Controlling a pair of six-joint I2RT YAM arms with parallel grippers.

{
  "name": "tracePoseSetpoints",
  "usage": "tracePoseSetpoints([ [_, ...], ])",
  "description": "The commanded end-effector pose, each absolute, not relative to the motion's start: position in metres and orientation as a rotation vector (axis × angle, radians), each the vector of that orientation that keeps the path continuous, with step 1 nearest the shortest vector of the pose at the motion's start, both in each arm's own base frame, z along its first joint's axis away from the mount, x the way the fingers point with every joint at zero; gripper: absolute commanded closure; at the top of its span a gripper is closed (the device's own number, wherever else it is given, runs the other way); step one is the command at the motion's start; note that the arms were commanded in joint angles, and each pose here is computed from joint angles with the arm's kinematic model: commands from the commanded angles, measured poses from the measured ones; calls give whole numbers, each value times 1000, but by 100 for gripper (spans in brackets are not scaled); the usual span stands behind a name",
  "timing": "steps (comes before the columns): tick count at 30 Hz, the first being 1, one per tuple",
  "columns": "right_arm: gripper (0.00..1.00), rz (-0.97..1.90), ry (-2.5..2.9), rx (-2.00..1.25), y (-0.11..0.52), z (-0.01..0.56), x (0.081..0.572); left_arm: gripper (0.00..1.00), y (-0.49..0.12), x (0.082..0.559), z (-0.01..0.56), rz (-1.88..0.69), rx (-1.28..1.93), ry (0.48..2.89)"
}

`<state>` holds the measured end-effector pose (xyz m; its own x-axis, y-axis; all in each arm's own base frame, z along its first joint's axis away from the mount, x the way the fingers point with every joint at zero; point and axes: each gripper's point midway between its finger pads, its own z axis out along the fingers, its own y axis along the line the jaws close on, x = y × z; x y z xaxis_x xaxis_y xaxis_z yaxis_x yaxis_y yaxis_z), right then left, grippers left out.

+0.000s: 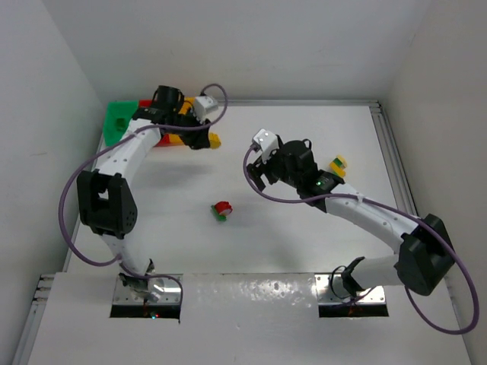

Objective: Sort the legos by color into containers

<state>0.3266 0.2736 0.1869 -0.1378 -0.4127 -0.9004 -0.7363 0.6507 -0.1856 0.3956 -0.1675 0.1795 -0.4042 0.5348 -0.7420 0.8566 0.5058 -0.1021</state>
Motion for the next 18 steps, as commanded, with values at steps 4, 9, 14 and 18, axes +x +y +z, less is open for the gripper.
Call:
tracePoseSetpoints([
  [4, 18, 314, 1727, -755, 258, 206, 334, 100, -110, 533, 245, -156, 524, 2018],
  [9, 18, 262, 1738, -729, 250, 208, 338, 100, -63, 598, 238, 76, 313, 1978],
  [14, 18, 214, 1739, -723, 244, 213, 342, 100, -35, 632, 221, 170, 202, 1950],
  [18, 18, 195, 1752, -709, 242, 214, 345, 100, -23, 642, 195, 194, 141, 1973],
])
